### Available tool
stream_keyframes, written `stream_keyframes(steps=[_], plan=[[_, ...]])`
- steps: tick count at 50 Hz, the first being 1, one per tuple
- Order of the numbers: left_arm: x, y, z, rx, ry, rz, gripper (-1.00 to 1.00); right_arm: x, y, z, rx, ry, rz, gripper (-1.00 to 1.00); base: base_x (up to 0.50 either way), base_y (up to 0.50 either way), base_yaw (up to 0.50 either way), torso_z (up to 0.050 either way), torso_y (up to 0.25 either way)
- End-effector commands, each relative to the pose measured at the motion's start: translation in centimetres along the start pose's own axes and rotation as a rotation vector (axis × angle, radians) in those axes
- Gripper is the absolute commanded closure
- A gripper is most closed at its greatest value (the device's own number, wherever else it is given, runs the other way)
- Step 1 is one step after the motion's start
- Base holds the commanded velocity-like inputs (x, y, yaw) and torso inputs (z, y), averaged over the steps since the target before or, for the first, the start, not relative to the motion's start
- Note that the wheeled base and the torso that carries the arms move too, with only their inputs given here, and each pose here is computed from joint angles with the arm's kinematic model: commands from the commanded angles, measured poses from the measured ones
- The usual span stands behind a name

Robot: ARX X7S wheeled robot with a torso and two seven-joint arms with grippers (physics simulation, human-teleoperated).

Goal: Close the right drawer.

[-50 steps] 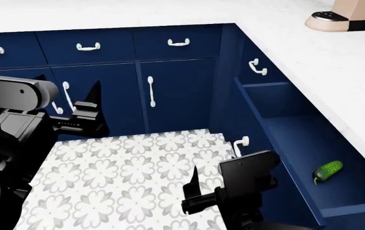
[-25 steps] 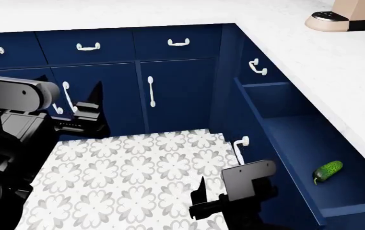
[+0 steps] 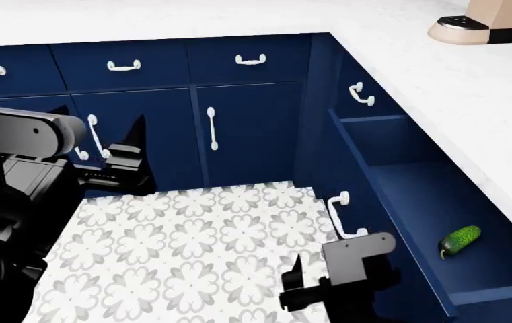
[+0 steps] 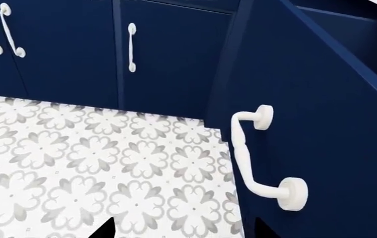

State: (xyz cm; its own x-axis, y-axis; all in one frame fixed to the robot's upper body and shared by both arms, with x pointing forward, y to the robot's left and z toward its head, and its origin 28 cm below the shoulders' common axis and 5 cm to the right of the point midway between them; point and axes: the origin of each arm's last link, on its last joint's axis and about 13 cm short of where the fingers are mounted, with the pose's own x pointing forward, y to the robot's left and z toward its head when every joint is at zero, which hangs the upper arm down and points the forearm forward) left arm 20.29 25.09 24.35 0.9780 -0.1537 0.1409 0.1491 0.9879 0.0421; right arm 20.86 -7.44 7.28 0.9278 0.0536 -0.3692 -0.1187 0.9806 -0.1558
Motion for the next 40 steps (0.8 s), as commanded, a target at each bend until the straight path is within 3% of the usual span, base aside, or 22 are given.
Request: stream_keyframes(steps=[1,40], plan=[[0.0,-0.1,0.0,0.002,-0.002,-0.004,-1.0,0.2,-0.6,-0.5,0.004,0.012,-0.026,-1.0,0.0,0.0,0.0,0.0,0.0],[-0.3,-0.3,0.5,0.003,-0.015,-0.014,-1.0,1.6,-3.4,-2.9,0.002,0.06,-0.202,-1.0,0.0,0.0,0.0,0.0,0.0]])
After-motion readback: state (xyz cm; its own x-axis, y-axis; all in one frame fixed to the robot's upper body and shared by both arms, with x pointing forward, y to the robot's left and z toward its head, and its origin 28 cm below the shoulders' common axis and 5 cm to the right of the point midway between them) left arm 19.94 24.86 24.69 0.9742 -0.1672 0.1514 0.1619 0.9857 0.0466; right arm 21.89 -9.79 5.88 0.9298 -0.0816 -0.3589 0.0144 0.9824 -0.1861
